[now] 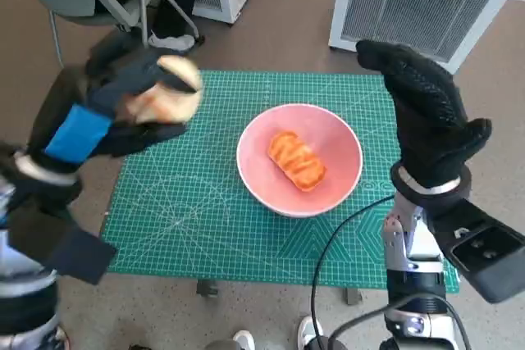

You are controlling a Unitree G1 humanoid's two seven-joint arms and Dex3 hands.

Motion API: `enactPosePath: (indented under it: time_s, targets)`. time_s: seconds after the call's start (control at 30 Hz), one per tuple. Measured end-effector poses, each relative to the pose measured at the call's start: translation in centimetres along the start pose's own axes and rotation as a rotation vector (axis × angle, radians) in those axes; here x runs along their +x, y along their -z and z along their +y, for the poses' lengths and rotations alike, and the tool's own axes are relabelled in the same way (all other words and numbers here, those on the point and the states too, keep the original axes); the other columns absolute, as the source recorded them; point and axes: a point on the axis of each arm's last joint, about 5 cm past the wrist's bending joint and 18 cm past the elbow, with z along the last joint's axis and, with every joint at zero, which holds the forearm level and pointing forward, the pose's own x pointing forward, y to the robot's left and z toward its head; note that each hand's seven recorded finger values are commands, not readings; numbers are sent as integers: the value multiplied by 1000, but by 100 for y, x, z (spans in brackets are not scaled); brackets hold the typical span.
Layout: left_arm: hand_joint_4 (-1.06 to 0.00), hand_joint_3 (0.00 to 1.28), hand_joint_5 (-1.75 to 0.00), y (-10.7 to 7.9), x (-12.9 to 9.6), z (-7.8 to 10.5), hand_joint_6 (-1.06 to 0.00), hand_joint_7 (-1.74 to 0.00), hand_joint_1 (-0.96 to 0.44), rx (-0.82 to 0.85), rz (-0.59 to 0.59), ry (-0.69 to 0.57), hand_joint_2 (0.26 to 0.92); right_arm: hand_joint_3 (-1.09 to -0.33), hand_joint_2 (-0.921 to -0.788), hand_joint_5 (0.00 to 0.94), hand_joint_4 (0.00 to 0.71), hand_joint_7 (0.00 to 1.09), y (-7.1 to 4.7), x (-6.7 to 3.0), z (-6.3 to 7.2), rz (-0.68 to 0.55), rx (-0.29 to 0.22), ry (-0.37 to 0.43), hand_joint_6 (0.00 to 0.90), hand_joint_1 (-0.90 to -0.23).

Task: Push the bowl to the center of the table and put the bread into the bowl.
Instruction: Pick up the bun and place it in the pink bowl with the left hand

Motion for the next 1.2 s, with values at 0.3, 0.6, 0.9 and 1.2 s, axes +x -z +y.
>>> enactPosePath:
  time_s: [0.3,0.6,0.9,1.2]
  targets:
    - [-609,87,-1231,-160,357,-187,-653,-1161,0,-49,-126,163,921,-853,-921,456,-1,659,12,-4,4,-5,-2,1,-1,-547]
    - [-605,100,-1238,-128,575,-460,-629,-1175,1,-155,-132,262,921,-857,-921,451,-1,660,-2,6,-4,-13,-2,1,-1,-551]
    - [-113,29,-97,-40,627,-663,-283,-134,-217,-237,80,670,899,-845,-921,449,-1,662,-52,9,-51,-16,-21,-10,-1,-565]
    - [-5,4,-3,-31,633,-638,-153,-4,-385,-241,127,688,897,-839,-921,453,-1,660,-71,-23,-91,-6,-37,1,-1,-572]
